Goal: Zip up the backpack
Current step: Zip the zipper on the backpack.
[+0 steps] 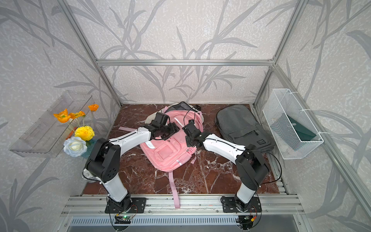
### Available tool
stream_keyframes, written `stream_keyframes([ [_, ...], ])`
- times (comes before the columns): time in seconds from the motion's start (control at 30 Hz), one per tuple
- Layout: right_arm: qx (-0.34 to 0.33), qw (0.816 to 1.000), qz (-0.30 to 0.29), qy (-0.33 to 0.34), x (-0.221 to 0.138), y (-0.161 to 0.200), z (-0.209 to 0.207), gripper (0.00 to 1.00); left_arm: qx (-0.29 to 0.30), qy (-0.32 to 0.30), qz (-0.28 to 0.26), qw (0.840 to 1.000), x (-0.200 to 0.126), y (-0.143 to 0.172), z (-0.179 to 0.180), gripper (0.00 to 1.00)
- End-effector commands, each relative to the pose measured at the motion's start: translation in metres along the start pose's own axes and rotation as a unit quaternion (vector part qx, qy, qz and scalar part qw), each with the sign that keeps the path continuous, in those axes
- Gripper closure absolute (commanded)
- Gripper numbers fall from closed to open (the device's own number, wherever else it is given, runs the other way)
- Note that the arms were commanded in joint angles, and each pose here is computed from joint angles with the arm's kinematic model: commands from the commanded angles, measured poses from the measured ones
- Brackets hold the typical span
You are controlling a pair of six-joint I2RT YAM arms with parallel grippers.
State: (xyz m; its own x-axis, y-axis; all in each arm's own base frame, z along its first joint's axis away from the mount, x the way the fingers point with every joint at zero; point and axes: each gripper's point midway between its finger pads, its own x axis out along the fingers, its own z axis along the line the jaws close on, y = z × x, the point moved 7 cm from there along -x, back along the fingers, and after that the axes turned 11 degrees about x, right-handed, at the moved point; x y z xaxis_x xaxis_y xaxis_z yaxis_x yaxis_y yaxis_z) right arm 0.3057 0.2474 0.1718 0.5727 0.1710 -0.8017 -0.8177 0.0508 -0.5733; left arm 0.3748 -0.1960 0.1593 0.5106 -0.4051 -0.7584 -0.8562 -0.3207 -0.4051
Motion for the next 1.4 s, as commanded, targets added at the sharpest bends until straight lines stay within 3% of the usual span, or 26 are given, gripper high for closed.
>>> stream_keyframes([
  [0.0, 0.008, 1.0, -0.015, -0.007, -0.003, -0.008, 0.007, 1.0, -0.02, -0.055, 0.032, 0.998, 0.011, 0.018, 0.025, 0.23],
  [0.13, 0.007, 1.0, -0.015, -0.011, -0.003, -0.009, 0.009, 1.0, -0.047, -0.057, 0.05, 0.996, 0.027, 0.02, 0.034, 0.28],
  [0.37, 0.01, 1.0, -0.013, -0.018, -0.003, -0.008, 0.011, 1.0, -0.07, -0.066, 0.056, 0.994, 0.053, 0.018, 0.042, 0.28],
  [0.57, 0.001, 1.0, 0.001, -0.012, 0.008, 0.0, 0.016, 1.0, -0.083, -0.04, 0.03, 0.995, 0.064, 0.008, 0.034, 0.54],
  [0.63, -0.001, 1.0, 0.002, -0.012, 0.009, 0.001, 0.017, 1.0, -0.081, -0.037, 0.014, 0.996, 0.061, 0.002, 0.033, 0.64],
  [0.8, -0.001, 1.0, 0.004, -0.013, 0.01, 0.002, 0.019, 1.0, -0.06, -0.03, -0.029, 0.997, 0.049, -0.014, 0.025, 0.76],
  [0.9, -0.002, 1.0, 0.003, -0.016, 0.009, 0.001, 0.021, 1.0, -0.047, 0.006, -0.054, 0.997, 0.041, -0.03, 0.015, 0.85],
  [1.07, -0.011, 1.0, 0.001, -0.011, 0.001, -0.002, 0.021, 1.0, -0.018, 0.028, -0.058, 0.998, 0.03, -0.062, 0.001, 0.97],
  [1.23, 0.0, 0.999, 0.005, 0.044, 0.003, -0.003, -0.011, 1.0, 0.034, 0.008, -0.067, 0.997, 0.006, -0.075, -0.003, 1.0],
  [1.37, 0.041, 0.998, 0.003, 0.041, -0.006, -0.016, -0.041, 1.0, 0.063, 0.0, -0.051, 0.997, -0.004, -0.071, -0.004, 1.0],
])
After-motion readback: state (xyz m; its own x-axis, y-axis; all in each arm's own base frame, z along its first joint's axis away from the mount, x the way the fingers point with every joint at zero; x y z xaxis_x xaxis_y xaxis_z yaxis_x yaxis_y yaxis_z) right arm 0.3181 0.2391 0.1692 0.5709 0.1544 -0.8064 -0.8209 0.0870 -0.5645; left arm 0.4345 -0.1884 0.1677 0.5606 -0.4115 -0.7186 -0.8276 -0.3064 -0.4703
